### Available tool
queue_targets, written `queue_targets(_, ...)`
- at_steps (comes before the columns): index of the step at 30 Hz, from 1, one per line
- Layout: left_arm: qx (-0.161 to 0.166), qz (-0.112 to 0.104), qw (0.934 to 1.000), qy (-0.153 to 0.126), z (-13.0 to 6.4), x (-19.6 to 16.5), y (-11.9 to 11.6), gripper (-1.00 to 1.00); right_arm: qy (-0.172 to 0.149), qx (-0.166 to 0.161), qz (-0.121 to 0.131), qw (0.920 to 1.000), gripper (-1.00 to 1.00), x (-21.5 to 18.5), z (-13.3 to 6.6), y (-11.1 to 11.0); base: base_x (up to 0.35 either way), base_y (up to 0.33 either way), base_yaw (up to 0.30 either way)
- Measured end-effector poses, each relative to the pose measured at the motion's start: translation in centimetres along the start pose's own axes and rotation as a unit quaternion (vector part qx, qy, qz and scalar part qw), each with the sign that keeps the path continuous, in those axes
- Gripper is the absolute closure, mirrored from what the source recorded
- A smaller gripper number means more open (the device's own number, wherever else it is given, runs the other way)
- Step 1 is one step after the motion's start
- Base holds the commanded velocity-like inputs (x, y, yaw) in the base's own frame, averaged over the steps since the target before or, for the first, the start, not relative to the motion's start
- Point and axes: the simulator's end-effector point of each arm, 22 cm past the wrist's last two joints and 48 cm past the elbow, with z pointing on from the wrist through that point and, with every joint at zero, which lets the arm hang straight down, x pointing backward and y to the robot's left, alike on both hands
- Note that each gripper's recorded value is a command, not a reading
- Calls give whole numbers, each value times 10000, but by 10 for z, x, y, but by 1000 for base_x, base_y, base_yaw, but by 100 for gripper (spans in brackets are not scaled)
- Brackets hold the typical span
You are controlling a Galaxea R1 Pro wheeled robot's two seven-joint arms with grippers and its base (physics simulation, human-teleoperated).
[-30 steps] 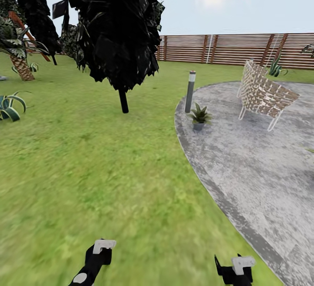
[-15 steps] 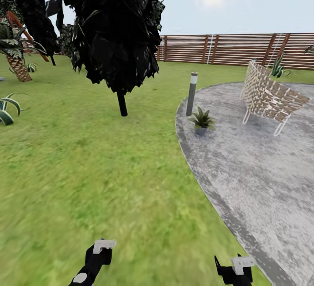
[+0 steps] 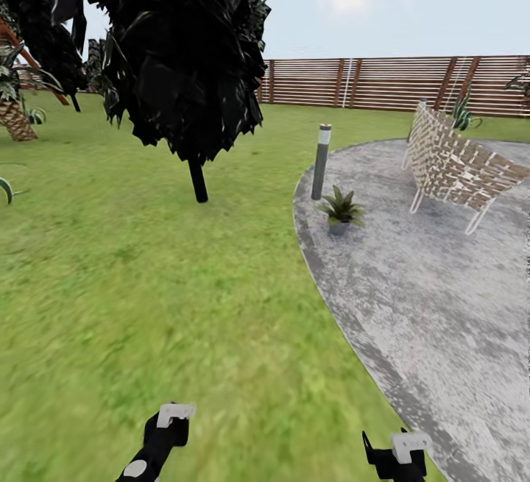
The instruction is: Pick up the pesticide atomizer in the garden and spray insectifuge to fully cover both potted plants in the garden.
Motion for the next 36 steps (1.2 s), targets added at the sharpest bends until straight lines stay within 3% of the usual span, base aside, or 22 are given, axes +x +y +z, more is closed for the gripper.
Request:
queue_targets(15,2,5,10000,1,0,0,0,100,5,-2,-1,10000,-100,0,0,0,301,175,-258)
queue_targets(36,2,6,10000,1,0,0,0,100,0,-3,-2,10000,-100,0,0,0,322,124,-18)
